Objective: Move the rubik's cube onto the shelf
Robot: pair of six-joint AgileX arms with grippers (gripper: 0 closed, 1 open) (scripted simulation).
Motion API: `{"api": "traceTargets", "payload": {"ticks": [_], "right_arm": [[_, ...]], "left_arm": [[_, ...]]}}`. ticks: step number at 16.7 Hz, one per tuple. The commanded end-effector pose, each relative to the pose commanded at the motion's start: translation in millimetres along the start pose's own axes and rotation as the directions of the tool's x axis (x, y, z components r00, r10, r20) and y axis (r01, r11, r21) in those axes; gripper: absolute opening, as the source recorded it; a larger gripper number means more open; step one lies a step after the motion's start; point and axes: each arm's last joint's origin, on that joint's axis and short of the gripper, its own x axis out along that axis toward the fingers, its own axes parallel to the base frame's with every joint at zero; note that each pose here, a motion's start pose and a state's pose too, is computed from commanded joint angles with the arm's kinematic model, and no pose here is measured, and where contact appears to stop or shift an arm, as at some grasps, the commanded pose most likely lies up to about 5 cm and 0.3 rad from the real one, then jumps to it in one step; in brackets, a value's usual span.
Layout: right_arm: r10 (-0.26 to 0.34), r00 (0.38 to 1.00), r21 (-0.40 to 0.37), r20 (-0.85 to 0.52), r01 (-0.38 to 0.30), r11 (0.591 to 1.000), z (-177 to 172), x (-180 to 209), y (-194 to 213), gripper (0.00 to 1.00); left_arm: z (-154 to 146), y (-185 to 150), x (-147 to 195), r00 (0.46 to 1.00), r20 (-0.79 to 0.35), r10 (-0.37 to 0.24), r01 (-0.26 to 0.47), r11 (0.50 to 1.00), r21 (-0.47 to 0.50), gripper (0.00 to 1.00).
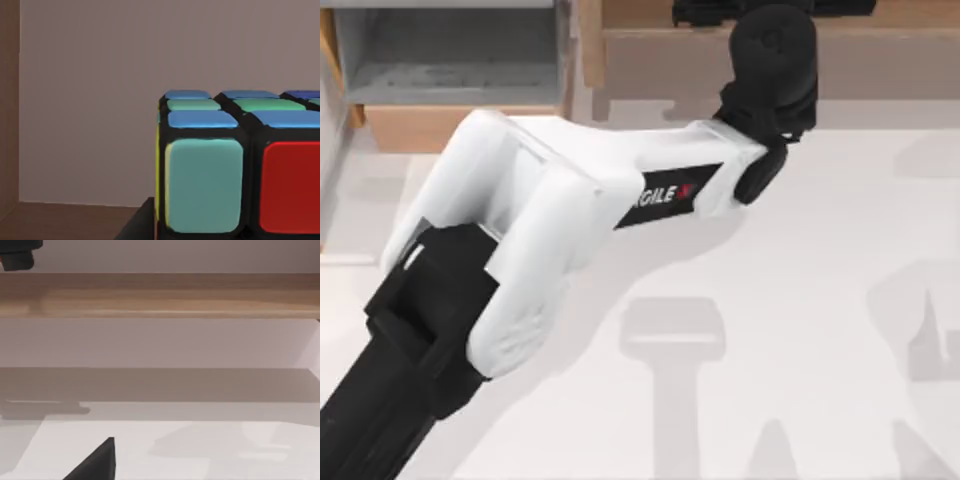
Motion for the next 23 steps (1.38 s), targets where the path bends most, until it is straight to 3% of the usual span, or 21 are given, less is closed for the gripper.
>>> {"api": "traceTargets", "payload": {"ticks": [2,7,20,23], "right_arm": [[0.0,1.0,0.0,0.0,0.0,1.0,0.0,0.0,0.0,1.0],[0.0,1.0,0.0,0.0,0.0,1.0,0.0,0.0,0.0,1.0],[0.0,1.0,0.0,0.0,0.0,1.0,0.0,0.0,0.0,1.0],[0.0,1.0,0.0,0.0,0.0,1.0,0.0,0.0,0.0,1.0]], "left_arm": [[-17.9,10.9,8.0,0.999,-0.043,0.012,-0.01,0.998,0.056,0.0],[-20.4,12.7,9.1,0.999,-0.049,0.015,-0.011,0.998,0.064,0.0],[-20.4,12.7,9.1,0.999,-0.049,0.015,-0.011,0.998,0.064,0.98],[-20.4,12.7,9.1,0.999,-0.049,0.015,-0.011,0.998,0.064,1.0]]}}
